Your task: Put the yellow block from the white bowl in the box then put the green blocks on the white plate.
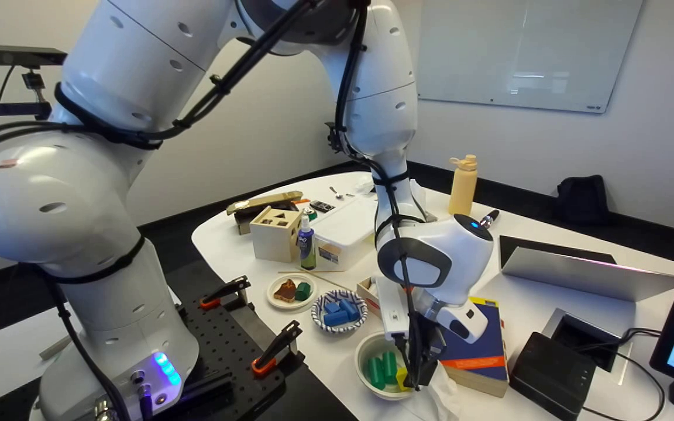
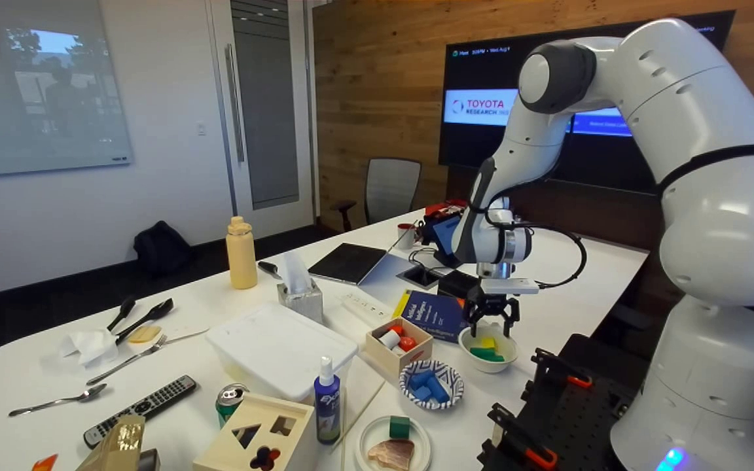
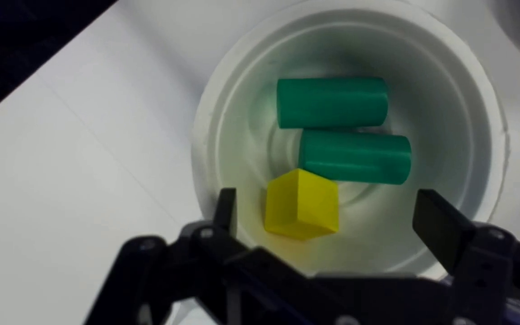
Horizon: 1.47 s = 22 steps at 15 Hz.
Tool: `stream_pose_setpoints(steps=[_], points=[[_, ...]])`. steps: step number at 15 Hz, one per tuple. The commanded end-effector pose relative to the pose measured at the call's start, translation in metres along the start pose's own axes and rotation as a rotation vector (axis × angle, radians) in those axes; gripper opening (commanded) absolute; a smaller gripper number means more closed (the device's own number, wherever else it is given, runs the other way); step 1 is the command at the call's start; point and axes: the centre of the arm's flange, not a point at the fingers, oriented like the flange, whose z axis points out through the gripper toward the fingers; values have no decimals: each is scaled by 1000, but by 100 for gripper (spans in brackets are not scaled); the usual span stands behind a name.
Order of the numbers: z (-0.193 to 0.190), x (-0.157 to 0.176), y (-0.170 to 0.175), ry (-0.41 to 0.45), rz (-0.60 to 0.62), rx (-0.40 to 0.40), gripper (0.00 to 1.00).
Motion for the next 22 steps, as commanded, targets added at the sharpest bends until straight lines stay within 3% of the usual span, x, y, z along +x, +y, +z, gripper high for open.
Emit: stream_pose_setpoints(steps=[1, 2, 11, 12, 15, 16, 18, 22], points=[[1, 4, -2, -6, 39, -26, 75], [3, 3, -2, -8, 43, -29, 74], [20, -2, -9, -23, 59, -84, 3], [20, -2, -10, -23, 58, -89, 0], [19, -3, -12, -28, 57, -93, 2], [16, -3, -12, -29, 56, -91, 26], [12, -3, -12, -25, 56, -88, 29], [-1, -1, -9, 6, 59, -84, 55]])
